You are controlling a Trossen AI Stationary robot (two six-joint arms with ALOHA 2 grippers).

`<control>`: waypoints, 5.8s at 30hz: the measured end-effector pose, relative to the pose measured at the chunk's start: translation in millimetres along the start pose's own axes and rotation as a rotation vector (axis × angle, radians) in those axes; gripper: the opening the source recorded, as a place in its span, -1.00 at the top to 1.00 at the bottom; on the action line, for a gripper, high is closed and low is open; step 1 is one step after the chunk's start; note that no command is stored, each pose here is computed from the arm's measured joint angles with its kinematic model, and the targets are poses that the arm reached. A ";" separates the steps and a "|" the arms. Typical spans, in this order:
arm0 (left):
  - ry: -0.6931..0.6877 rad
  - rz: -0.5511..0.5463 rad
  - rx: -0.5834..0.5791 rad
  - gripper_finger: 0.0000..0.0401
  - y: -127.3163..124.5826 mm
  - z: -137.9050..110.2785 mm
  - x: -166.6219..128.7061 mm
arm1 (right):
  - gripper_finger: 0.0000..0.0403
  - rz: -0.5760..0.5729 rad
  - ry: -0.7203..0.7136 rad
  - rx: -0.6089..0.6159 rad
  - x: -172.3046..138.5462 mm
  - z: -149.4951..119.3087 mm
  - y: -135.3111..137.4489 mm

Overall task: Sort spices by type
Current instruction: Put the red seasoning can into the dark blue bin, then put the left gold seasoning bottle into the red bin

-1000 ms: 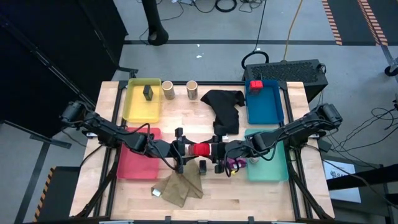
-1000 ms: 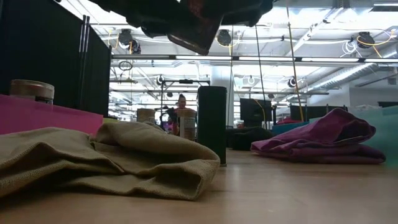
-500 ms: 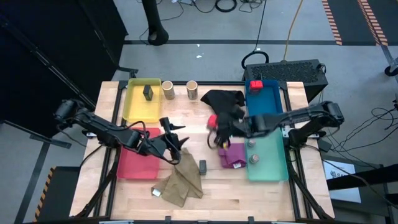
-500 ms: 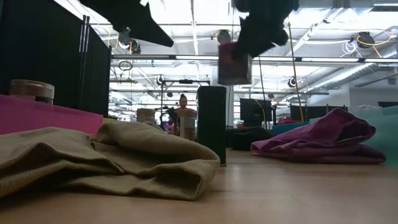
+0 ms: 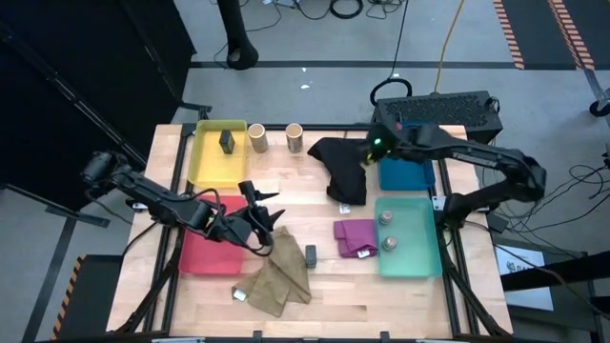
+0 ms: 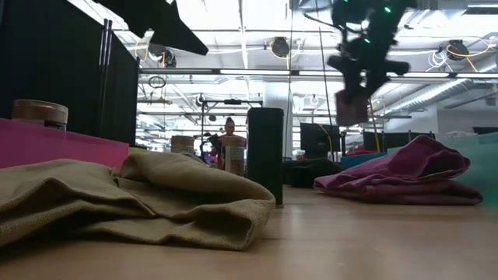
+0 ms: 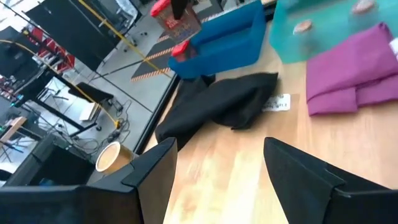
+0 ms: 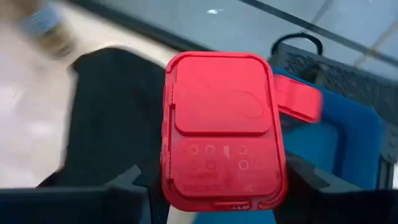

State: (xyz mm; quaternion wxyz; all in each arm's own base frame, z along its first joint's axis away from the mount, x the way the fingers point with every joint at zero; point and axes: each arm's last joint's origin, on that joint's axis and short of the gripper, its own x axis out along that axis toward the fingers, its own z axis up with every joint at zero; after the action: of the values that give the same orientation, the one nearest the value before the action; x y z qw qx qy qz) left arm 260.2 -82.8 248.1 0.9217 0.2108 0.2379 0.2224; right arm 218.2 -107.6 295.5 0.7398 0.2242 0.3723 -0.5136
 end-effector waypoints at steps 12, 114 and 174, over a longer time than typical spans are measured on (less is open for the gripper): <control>-0.034 0.005 -0.042 -0.23 5.9 5.2 -8.3 | 0.09 -0.087 0.051 0.292 44.5 -56.6 -59.0; -0.300 -0.170 -0.311 -0.23 13.0 35.7 -55.1 | -0.20 0.984 -0.239 -0.302 -81.4 -123.7 42.7; 0.967 -0.036 -0.645 -0.23 289.2 -82.8 136.3 | -0.20 0.841 -0.359 -0.361 -81.0 -118.9 29.0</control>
State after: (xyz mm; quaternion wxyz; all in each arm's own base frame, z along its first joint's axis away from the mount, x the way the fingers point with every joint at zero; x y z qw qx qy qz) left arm 234.0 245.0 278.0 0.7297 -0.2101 0.5556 0.3387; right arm 191.1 36.2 283.3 0.9626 0.1311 0.1996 -0.1282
